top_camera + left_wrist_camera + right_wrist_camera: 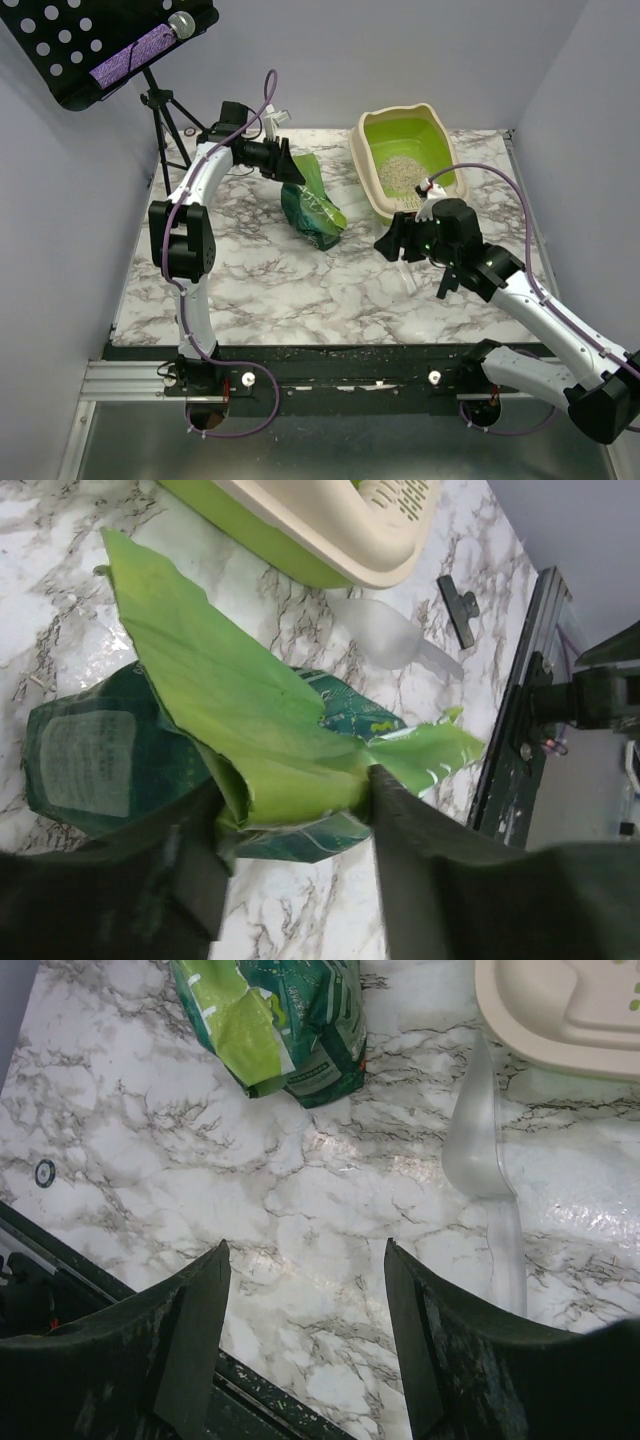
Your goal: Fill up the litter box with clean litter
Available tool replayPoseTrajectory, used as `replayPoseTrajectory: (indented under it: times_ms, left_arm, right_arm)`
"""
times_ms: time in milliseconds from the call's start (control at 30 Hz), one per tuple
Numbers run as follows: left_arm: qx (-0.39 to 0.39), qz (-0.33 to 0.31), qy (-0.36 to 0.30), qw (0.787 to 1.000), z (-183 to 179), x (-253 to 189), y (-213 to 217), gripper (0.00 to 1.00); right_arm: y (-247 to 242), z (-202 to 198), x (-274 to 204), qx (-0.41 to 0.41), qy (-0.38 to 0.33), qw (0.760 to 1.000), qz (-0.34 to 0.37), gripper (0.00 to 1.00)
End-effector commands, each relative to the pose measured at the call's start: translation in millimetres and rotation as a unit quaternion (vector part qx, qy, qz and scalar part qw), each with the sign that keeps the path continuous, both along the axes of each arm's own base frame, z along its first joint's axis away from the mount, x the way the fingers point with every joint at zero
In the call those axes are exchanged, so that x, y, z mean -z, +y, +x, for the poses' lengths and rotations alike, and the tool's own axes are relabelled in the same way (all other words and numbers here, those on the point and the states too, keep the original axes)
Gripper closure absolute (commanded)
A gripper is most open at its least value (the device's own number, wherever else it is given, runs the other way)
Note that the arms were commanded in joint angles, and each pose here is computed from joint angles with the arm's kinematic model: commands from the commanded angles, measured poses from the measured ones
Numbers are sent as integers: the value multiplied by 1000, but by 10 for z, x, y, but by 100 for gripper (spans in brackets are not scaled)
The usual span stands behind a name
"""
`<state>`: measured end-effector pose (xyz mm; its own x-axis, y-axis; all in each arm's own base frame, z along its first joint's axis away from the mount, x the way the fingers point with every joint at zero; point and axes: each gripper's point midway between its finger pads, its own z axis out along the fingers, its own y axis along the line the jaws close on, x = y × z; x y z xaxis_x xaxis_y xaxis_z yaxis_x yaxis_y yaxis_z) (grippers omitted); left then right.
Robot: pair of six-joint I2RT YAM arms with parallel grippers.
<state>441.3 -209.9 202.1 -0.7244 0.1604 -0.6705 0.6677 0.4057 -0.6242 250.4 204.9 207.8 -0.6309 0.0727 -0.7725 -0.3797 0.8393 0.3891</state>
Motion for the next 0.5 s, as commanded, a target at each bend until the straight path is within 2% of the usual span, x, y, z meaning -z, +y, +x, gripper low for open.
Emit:
replayPoseTrajectory:
  times_ms: [0, 67, 133, 233, 367, 467]
  left_arm:
    - [70, -64, -32, 995, -268, -227, -134, 60]
    - [71, -67, -43, 994, -306, -207, -152, 79]
    - [65, -72, -58, 994, -374, -219, -173, 87]
    - [32, -94, -113, 989, -473, -527, -175, 99]
    - [-31, -131, -182, 974, -670, -858, -130, 100]
    - [-68, -162, -197, 964, -844, -938, -91, 100]
  right_arm:
    - [42, 8, -102, -14, -8, 1000, -8, 29]
    - [81, 44, -147, -20, -12, 1000, -9, 29]
    - [145, 73, -217, -32, -21, 999, -1, 29]
    - [236, 121, -349, -51, -44, 998, 11, 29]
    - [304, 213, -494, -66, -84, 994, 15, 29]
    - [438, 268, -644, -92, -117, 988, 36, 29]
